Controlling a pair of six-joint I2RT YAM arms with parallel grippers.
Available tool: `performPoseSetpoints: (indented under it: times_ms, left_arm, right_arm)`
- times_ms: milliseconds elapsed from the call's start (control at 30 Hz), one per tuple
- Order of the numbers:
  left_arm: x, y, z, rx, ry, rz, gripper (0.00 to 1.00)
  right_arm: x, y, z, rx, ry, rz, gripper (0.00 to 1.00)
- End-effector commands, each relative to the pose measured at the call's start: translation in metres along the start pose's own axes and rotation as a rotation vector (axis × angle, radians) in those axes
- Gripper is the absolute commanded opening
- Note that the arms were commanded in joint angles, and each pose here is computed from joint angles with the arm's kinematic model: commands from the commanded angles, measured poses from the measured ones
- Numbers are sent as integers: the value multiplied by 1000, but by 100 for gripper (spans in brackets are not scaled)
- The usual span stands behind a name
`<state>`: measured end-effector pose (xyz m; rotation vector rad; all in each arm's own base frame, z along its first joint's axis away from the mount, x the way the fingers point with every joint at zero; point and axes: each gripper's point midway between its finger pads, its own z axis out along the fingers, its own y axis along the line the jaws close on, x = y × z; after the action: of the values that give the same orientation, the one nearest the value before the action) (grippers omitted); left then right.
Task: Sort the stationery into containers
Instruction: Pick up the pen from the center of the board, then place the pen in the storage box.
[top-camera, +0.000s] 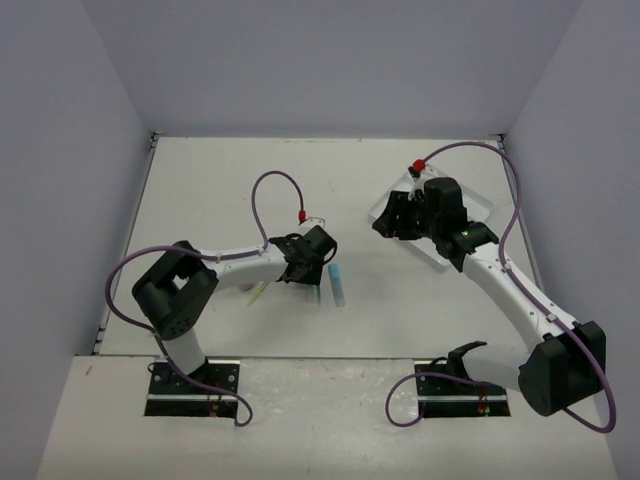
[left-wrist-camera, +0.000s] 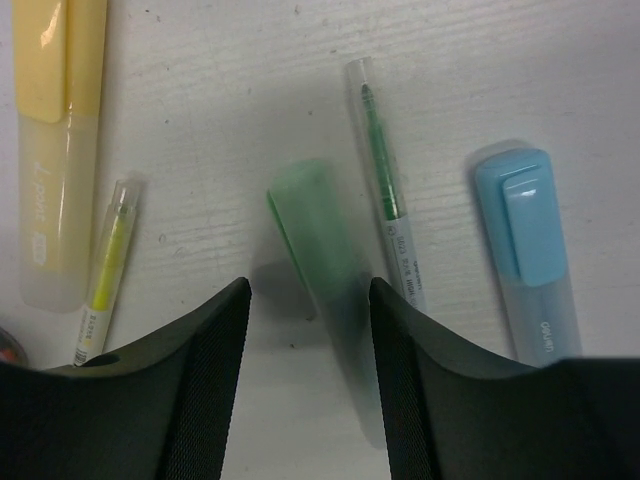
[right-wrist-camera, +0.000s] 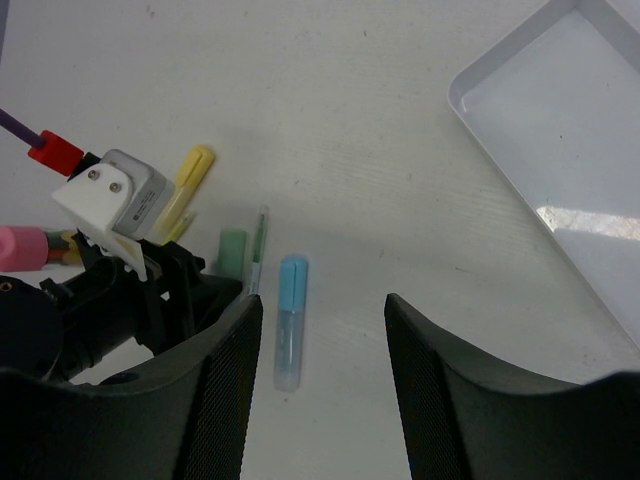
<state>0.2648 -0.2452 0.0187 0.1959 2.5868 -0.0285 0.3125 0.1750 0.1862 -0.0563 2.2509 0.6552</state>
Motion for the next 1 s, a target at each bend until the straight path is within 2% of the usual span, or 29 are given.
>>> performPoseSetpoints:
  times_ms: [0,100,200,233,300,367,433,533,667,800,967]
  left_arm:
    - [3,2,11,0,-2,-42,54]
    - [7,6,14,-24,9,-42,43]
    - [9,17,16,-53,9,-52,21]
    - [9,20,15,-60,5,-58,11]
    - [0,22,5,-54,-31,-85,0]
    - [-13,22,-10,-29,-82,-114,0]
    - [-34,11,-36,77,-165,-149,0]
    - [-77,-5,-89,260,-341,-227,0]
    - [-109,-14,-142,434,-492,-337,0]
    - [-118,-21,-161,518,-520,-405,0]
    - [-124,-29,-169,570,-530,-413,0]
  right_arm:
    - [0,6,2,-23,14,-5,54]
    - [2,7,3,-27,22,-5,54]
    - [6,16,3,-74,32,-17,53]
    - [8,22,3,-114,41,-25,53]
    - [16,41,1,-231,59,-37,52]
    - [29,65,-1,-405,63,-54,55]
    - [42,84,-6,-567,60,-60,61]
    - [61,100,-11,-728,87,-30,62]
    - [84,120,-7,-817,86,-41,63]
    - [82,145,-10,-863,19,-53,64]
    - [66,155,-12,-881,-58,-34,64]
